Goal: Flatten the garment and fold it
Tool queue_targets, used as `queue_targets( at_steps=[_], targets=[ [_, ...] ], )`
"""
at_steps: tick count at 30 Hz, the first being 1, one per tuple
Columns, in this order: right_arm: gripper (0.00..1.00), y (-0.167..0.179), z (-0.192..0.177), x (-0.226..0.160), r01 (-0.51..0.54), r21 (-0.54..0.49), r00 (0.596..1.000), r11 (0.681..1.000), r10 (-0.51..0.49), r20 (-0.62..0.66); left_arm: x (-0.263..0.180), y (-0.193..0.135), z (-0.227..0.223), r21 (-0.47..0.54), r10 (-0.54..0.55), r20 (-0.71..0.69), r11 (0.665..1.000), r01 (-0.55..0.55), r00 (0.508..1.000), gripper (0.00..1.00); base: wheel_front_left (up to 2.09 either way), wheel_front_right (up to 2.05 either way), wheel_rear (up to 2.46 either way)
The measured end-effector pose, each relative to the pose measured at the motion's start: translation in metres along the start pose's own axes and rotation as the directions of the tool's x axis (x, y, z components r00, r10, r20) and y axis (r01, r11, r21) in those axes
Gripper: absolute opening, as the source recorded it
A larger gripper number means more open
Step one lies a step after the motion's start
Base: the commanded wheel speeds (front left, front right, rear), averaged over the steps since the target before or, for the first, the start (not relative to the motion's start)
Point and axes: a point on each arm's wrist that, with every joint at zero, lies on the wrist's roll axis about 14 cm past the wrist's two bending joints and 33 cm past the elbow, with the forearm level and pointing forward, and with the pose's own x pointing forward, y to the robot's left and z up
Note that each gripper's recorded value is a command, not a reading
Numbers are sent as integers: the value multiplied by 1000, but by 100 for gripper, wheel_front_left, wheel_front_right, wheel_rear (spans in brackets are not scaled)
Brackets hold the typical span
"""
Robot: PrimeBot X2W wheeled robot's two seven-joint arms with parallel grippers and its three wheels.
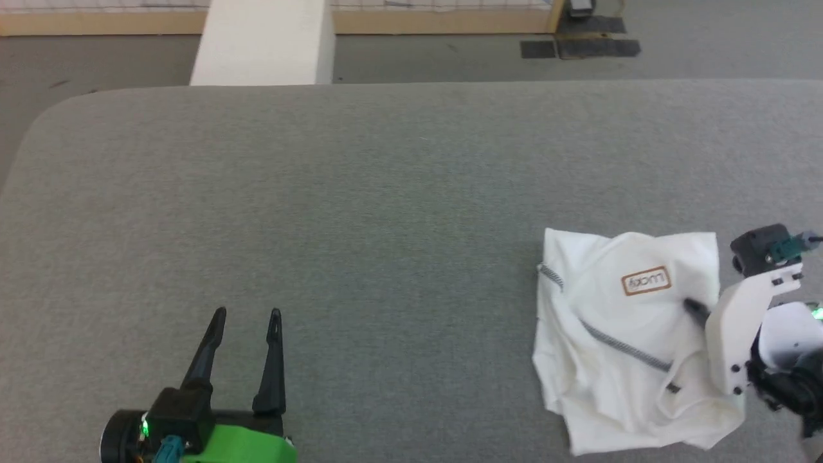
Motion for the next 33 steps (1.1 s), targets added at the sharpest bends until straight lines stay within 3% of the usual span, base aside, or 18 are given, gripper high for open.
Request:
queue_targets(
  at_steps=[4,8,22,33],
  targets=[
    [0,-35,7,-10,89,-149,996,985,-91,-6,16,-12,0,7,-54,10,999,54,998,100,0,0,0],
    [0,-75,18,-14,182,-230,982,956,-187,1,31,-21,-5,6,-90,5,996,90,996,100,0,0,0],
    [0,-187,11,-22,394,-396,887,829,-457,-73,75,-30,-24,40,-169,-27,985,170,985,100,0,0,0],
    [0,-239,20,-22,471,-512,807,718,-585,-78,104,-39,-43,70,-223,-61,971,227,973,100,0,0,0]
  ],
)
